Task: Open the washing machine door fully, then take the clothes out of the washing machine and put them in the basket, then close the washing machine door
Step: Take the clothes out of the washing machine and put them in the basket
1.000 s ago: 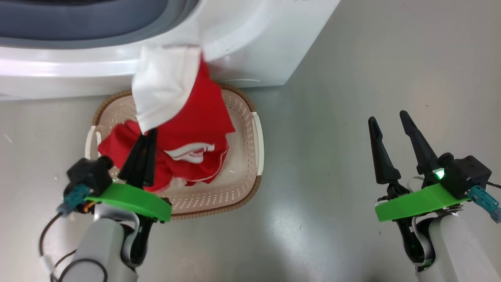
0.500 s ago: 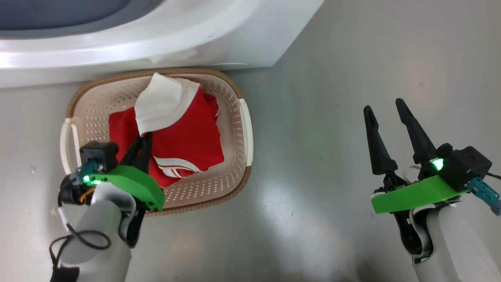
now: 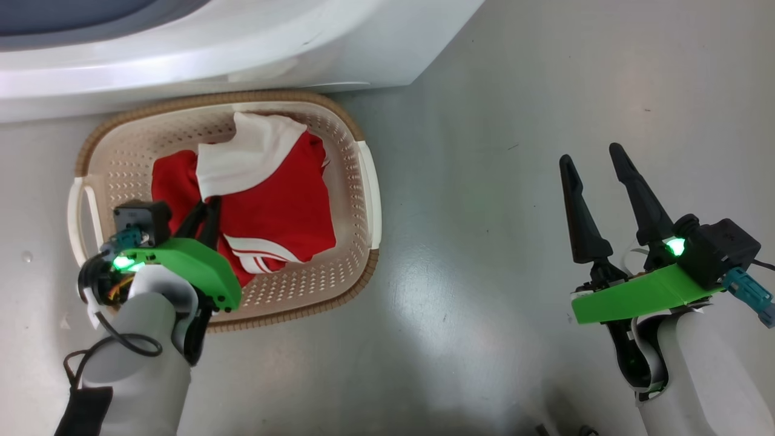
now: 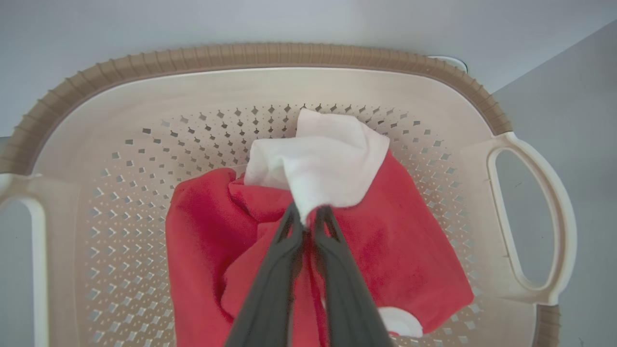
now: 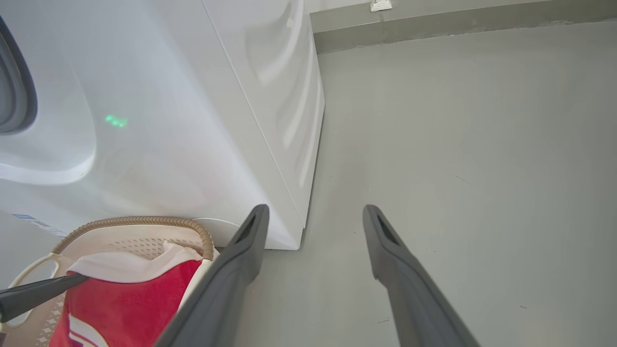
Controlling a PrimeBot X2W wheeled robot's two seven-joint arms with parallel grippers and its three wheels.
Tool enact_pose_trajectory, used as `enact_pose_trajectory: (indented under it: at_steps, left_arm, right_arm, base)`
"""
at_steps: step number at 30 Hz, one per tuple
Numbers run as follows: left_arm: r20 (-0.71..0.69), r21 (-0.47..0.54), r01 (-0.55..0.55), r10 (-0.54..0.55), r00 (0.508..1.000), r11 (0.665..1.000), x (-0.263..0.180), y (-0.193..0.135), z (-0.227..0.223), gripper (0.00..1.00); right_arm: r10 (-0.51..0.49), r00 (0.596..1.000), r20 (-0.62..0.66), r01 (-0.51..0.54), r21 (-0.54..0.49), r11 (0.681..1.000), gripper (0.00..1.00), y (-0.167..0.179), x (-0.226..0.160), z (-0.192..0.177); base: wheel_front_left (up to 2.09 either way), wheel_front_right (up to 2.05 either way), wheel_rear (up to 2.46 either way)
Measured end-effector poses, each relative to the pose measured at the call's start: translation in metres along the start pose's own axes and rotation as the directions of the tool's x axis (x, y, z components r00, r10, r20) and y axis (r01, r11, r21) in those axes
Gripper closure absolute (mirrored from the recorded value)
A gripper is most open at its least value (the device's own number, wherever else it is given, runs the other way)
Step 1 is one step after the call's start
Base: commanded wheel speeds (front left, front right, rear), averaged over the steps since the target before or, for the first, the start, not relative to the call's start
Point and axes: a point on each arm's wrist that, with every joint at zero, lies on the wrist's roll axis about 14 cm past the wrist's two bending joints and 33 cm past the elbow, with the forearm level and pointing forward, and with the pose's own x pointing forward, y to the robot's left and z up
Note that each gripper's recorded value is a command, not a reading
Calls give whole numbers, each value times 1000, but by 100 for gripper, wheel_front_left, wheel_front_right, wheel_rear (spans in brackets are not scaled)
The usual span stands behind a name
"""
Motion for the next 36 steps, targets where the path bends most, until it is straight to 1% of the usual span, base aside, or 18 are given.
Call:
enact_pose_trajectory:
  at_steps: [1, 11, 16, 22, 29, 36]
  left_arm:
    - [2, 1, -1, 1, 1000, 1000, 0, 1, 1, 0]
    - [58, -32, -15, 17, 998, 999, -10, 3, 22, 0]
    - [88, -50, -26, 30, 996, 998, -27, 5, 29, 0]
    - [166, -49, -18, 26, 986, 999, -49, 0, 51, 0]
    - [306, -24, -27, 33, 951, 999, -90, 0, 87, 0]
    - [405, 11, -47, 38, 913, 999, -133, -1, 104, 0]
  right_arm:
    - [1, 1000, 1, -1, 0, 1000, 0, 0, 0, 0]
    - [12, 1000, 19, -12, 2, 1000, 0, 6, -1, 9]
    - [14, 999, 47, -14, 0, 1000, 0, 8, -5, 23]
    - [15, 997, 81, -14, -3, 1000, 0, 11, -15, 41]
    - [12, 994, 113, -11, -11, 1000, 0, 14, -40, 58]
    - [15, 989, 145, -14, -10, 1000, 0, 19, -66, 71]
  base:
    - [0, 0, 0]
    - [0, 0, 0]
    - [0, 0, 0]
    - [0, 0, 0]
    - [0, 0, 0]
    - [0, 0, 0]
